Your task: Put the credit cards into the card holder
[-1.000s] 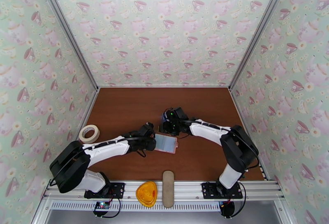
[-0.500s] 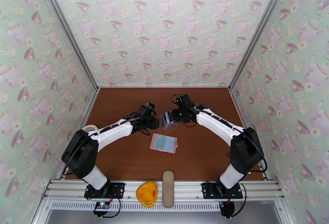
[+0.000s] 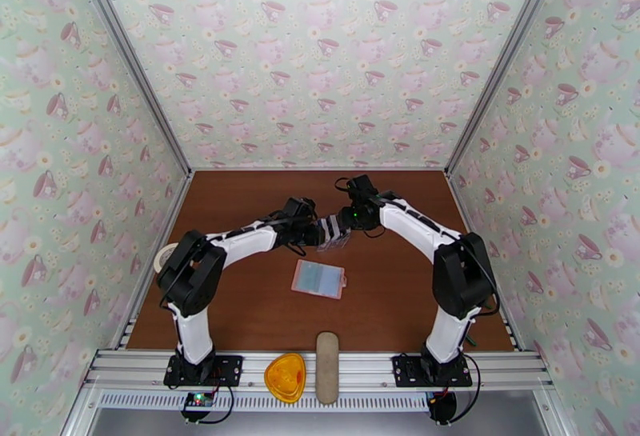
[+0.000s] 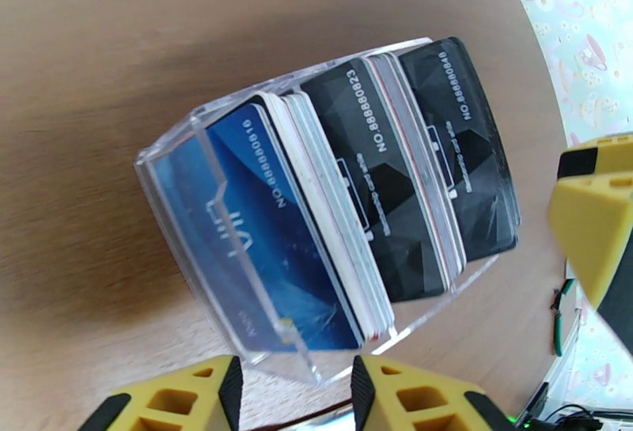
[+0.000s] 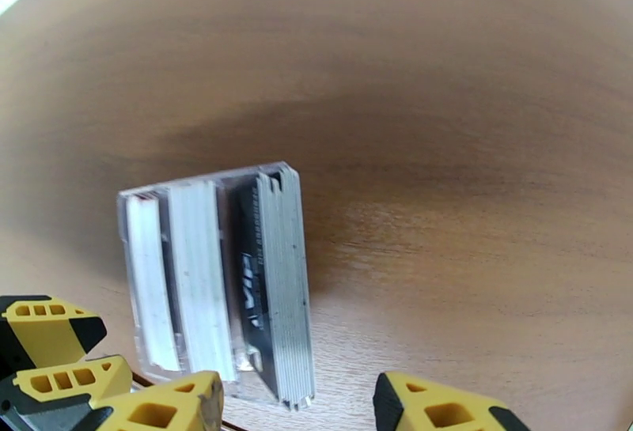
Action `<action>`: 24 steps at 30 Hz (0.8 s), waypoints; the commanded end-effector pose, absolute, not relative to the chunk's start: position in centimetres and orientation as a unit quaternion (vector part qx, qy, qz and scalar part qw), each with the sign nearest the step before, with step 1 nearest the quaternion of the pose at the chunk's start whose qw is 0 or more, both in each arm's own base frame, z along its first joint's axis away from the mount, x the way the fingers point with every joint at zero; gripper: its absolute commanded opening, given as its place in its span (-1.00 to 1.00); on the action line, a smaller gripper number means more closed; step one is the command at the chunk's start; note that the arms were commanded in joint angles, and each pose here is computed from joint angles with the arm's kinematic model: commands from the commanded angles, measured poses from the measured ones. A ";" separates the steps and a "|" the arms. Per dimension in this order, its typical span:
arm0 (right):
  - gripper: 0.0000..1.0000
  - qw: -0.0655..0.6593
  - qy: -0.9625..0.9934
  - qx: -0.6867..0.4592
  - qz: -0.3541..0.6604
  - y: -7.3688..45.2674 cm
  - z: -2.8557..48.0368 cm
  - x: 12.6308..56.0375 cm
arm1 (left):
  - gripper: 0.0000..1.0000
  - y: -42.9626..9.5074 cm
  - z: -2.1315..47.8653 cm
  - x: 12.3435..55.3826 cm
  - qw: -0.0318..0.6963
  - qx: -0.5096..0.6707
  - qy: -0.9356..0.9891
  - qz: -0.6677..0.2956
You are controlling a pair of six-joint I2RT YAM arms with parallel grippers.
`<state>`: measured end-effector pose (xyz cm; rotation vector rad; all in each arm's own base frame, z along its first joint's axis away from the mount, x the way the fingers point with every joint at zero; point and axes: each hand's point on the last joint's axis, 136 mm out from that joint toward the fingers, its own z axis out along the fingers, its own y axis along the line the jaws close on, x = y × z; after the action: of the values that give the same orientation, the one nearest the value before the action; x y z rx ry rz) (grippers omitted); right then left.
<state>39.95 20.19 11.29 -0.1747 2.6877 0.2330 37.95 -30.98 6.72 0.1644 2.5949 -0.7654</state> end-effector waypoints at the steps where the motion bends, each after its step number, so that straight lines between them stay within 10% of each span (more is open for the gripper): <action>1: 0.11 0.218 0.969 -0.075 0.083 20.3 11.6 40.5 | -0.14 -31.9 6.5 38.6 0.203 0.052 0.931 -0.298; 24: 0.04 0.183 0.973 -0.134 0.039 21.0 9.0 40.7 | -0.27 -30.3 4.1 38.6 0.180 0.029 0.946 -0.267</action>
<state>40.65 20.84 8.97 -0.3198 2.7414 0.1666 38.40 -30.86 5.19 0.1084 2.6369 -0.7808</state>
